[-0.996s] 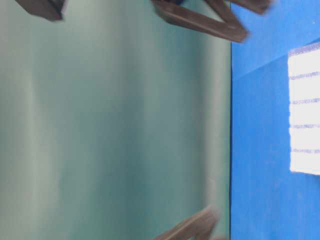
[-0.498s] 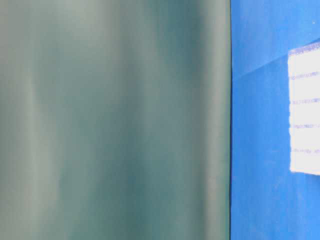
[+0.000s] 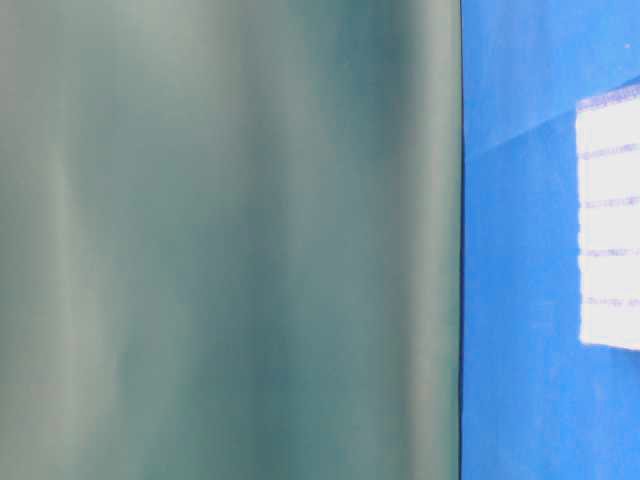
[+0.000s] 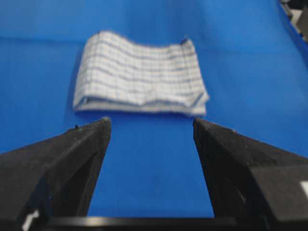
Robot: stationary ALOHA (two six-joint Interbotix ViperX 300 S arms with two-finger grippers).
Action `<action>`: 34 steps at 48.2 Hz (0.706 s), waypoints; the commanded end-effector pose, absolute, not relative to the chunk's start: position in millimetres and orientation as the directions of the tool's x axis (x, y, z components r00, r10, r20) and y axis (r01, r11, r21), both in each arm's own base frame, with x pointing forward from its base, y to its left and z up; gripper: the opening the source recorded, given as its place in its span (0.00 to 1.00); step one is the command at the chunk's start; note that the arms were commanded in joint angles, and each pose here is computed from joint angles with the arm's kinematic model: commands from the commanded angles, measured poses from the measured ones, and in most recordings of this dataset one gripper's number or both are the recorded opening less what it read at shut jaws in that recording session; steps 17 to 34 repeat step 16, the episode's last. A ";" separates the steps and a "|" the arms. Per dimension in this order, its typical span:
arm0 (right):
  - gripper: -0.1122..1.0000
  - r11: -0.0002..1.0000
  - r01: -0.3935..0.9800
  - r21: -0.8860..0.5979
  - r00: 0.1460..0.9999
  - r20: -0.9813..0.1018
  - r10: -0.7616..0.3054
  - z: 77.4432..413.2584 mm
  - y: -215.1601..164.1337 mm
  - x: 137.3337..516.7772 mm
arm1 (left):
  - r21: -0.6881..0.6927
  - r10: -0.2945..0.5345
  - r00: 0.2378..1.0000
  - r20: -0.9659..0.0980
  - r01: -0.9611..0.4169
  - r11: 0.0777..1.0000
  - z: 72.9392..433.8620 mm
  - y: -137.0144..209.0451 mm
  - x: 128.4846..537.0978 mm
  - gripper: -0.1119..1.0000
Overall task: Fold the blue towel.
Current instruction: 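Release the towel and lift both grippers away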
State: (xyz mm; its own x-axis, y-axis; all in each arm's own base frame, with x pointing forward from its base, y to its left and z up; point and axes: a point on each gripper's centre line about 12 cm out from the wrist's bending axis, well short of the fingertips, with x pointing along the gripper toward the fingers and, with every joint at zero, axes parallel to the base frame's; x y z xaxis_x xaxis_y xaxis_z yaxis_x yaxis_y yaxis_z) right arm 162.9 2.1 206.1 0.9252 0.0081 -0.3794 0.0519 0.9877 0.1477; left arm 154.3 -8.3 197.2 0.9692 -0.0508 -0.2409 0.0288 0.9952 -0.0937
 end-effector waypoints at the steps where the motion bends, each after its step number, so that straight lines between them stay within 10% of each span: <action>1: 0.87 0.987 0.049 0.151 0.935 -0.355 0.008 208.8 2.0 165.7 | -0.087 -0.044 0.971 -0.235 0.024 0.996 195.1 -7.2 152.9 0.68; 34: 0.87 0.987 0.041 0.155 0.935 -0.356 0.017 196.3 3.2 171.3 | -0.093 -0.035 0.975 -0.220 0.015 0.996 190.3 -6.0 150.1 0.68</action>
